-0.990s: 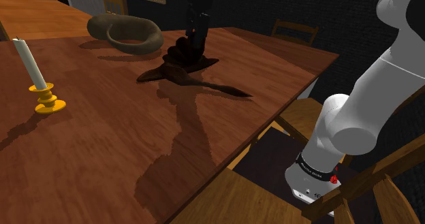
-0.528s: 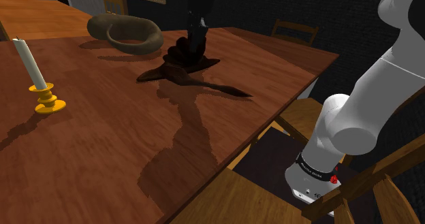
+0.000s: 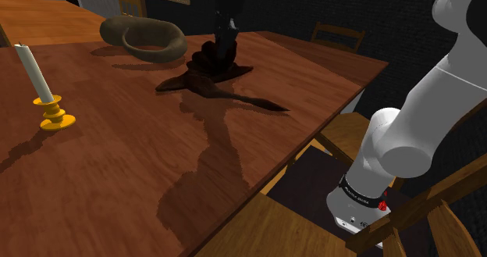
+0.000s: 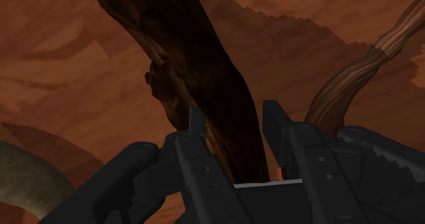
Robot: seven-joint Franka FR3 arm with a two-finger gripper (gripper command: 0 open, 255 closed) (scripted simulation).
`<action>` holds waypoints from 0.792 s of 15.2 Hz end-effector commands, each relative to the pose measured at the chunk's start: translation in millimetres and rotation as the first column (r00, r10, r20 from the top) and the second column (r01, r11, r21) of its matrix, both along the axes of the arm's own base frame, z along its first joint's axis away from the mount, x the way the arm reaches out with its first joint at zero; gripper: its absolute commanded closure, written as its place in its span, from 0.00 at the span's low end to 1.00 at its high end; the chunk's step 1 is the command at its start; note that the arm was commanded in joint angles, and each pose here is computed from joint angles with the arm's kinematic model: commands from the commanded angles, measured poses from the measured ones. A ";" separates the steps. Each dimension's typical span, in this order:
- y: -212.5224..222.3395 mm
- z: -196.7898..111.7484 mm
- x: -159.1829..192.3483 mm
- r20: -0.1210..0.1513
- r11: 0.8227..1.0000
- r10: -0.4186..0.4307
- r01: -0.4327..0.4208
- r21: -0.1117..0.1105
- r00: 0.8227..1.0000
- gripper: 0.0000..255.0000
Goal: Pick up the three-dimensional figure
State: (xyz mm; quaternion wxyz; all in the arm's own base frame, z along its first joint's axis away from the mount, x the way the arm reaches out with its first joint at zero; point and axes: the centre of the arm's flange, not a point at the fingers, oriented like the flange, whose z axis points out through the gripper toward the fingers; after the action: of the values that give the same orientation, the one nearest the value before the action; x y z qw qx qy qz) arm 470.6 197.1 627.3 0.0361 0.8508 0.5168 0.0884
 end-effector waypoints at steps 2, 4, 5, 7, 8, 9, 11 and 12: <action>0.1 14.9 -0.1 0.001 1.000 0.000 0.000 0.000 1.000 1.00; 0.1 25.5 -0.1 0.001 1.000 0.000 0.000 0.000 1.000 1.00; 0.1 30.8 -0.1 0.001 1.000 0.000 0.000 0.000 1.000 1.00; 0.1 41.3 -0.1 0.001 1.000 0.000 0.000 0.000 1.000 1.00; 0.1 46.6 -0.1 0.001 1.000 0.000 0.000 0.000 1.000 1.00; 0.1 51.9 -0.1 0.001 1.000 0.000 0.000 0.000 1.000 1.00; 0.1 62.4 -0.1 0.001 1.000 0.000 0.000 0.000 1.000 1.00; 0.1 67.7 -0.1 0.001 1.000 0.000 0.000 0.000 1.000 1.00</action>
State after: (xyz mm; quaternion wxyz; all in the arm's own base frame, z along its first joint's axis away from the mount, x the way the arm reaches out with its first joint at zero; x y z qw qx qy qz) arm 470.6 196.9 688.7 0.0359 0.8509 0.5167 0.0879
